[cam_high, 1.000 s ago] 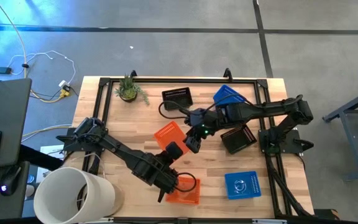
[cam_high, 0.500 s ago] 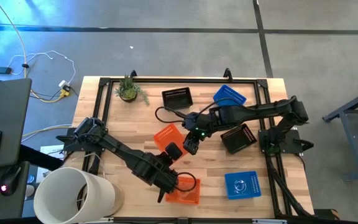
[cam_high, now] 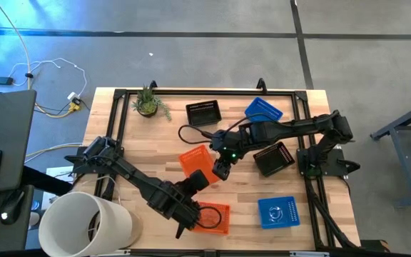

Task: Stack baskets by color
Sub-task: Stack the top orange basket on top of the bottom orange basket

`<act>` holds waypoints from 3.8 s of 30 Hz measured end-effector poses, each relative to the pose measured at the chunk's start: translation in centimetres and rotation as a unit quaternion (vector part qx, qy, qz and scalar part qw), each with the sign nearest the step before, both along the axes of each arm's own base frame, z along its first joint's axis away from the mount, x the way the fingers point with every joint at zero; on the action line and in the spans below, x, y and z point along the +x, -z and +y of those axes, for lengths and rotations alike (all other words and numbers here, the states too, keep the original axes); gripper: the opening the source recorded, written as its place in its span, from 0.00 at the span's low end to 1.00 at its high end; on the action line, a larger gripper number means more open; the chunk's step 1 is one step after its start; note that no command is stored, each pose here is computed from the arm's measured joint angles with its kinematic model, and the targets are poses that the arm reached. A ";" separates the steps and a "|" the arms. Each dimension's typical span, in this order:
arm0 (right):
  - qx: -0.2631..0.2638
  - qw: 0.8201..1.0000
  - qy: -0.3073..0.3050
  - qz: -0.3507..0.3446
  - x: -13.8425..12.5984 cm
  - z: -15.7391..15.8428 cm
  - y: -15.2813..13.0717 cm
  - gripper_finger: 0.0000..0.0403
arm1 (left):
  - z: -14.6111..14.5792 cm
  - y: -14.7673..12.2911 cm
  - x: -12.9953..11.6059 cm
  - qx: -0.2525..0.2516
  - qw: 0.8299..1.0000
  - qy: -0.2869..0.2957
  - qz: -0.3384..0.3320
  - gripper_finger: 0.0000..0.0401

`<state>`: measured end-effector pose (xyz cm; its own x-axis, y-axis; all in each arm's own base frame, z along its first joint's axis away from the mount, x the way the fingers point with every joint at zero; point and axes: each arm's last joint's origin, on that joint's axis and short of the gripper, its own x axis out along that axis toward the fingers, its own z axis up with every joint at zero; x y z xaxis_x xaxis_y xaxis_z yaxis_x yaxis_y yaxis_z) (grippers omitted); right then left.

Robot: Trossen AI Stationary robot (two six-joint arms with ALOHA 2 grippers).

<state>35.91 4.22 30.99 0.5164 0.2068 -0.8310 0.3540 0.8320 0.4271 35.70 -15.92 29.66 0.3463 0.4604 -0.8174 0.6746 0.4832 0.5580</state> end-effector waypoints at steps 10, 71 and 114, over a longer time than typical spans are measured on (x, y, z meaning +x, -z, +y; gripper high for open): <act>0.047 0.999 0.003 0.008 0.0 0.2 0.0 0.33 | -0.1 -0.1 0.0 0.033 0.999 0.028 0.001 0.00; 0.020 0.998 -0.048 0.040 -0.8 0.8 0.4 0.00 | -1.6 -0.2 -0.3 0.016 0.999 0.009 -0.038 0.29; 0.000 0.988 -0.156 0.014 -1.7 6.9 0.4 0.00 | 1.2 -1.7 -9.6 -0.208 0.944 -0.209 -0.149 0.29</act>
<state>34.18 11.12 30.61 0.4048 0.3516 -0.8441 0.0916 0.9029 0.4201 26.06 -14.70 31.35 0.4489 0.2673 -0.8527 0.2203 0.8917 0.3955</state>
